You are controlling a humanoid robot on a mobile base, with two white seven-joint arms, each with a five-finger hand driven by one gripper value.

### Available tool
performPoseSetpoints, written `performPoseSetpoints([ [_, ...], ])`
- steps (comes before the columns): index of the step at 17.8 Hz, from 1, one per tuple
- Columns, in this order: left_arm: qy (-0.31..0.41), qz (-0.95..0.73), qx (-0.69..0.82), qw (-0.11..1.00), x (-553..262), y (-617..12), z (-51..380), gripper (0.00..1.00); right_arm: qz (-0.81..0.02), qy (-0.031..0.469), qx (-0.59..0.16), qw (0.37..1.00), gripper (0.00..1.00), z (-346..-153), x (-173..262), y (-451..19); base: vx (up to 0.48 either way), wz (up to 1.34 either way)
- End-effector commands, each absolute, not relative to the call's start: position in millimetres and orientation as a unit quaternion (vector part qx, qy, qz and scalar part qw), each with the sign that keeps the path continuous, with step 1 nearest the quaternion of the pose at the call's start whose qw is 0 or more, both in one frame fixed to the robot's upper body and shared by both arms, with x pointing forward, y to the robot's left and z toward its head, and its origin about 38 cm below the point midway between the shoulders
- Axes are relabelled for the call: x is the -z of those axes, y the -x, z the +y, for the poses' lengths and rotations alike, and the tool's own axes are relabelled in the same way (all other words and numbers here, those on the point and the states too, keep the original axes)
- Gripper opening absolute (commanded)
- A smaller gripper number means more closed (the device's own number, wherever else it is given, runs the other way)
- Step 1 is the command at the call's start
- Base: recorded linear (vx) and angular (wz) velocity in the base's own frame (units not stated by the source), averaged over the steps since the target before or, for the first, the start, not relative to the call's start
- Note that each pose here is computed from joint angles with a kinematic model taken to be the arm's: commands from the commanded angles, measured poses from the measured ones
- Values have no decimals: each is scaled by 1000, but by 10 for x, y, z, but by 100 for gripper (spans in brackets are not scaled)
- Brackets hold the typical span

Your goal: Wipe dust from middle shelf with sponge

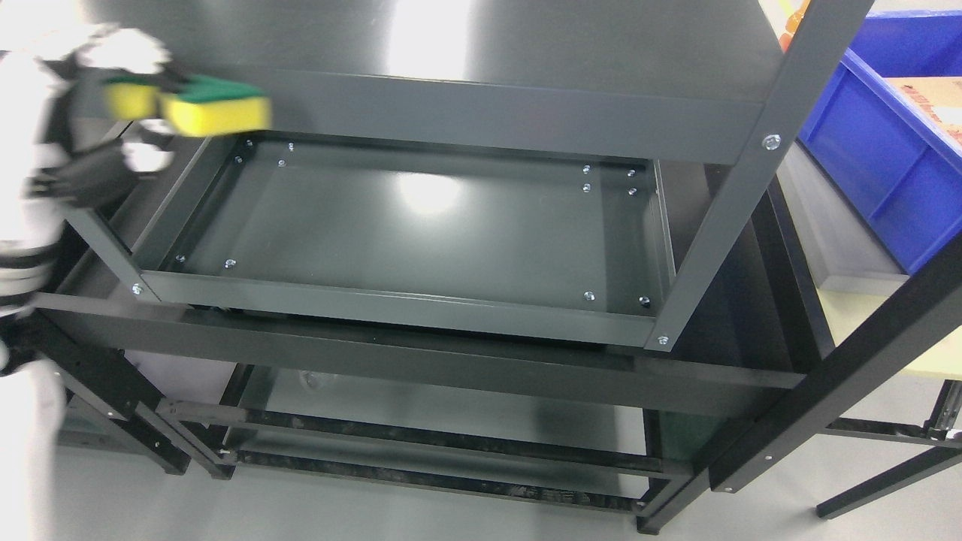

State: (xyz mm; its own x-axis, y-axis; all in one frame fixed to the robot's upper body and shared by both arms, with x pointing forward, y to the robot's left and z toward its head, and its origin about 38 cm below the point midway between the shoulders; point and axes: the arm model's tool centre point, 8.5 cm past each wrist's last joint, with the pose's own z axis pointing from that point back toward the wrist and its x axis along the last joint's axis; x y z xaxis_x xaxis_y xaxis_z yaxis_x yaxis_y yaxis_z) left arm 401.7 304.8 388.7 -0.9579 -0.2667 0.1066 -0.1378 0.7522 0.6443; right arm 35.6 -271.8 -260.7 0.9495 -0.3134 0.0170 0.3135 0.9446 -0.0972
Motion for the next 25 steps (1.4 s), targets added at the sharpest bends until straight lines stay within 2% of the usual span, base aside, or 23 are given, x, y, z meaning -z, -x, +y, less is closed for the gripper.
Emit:
performPoseSetpoints([
  [1, 55, -909, 412, 3, -3782, -3889, 913, 0, -10, 59, 159, 986, 100, -2844, 2595, -414, 0, 0],
  [5, 80, -890, 449, -27, -3648, -3705, 347, 0, -10, 59, 159, 986, 100, -2844, 2595, -414, 0, 0],
  [9, 106, -880, 461, -52, -3641, -3589, 42, 0, -10, 59, 160, 985, 100, -2844, 2595, -414, 0, 0],
  [12, 112, -876, 467, -38, -3551, -3654, -19, 0, -10, 59, 160, 985, 100, -2844, 2595, -414, 0, 0],
  [16, 114, -880, 461, -20, -3474, -3697, 29, 0, -10, 59, 160, 985, 100, -2844, 2595, -414, 0, 0],
  [21, 160, -893, 407, 107, -2658, -3613, 276, 0, -10, 59, 160, 985, 100, -2844, 2595, -414, 0, 0],
  [22, 162, -897, 387, 135, -2517, -3607, 380, 0, -10, 59, 159, 986, 100, -2844, 2595, -414, 0, 0],
  [25, 102, -923, 289, 231, -2353, -3857, 1154, 0, -10, 59, 160, 985, 100, -2844, 2595, -414, 0, 0],
])
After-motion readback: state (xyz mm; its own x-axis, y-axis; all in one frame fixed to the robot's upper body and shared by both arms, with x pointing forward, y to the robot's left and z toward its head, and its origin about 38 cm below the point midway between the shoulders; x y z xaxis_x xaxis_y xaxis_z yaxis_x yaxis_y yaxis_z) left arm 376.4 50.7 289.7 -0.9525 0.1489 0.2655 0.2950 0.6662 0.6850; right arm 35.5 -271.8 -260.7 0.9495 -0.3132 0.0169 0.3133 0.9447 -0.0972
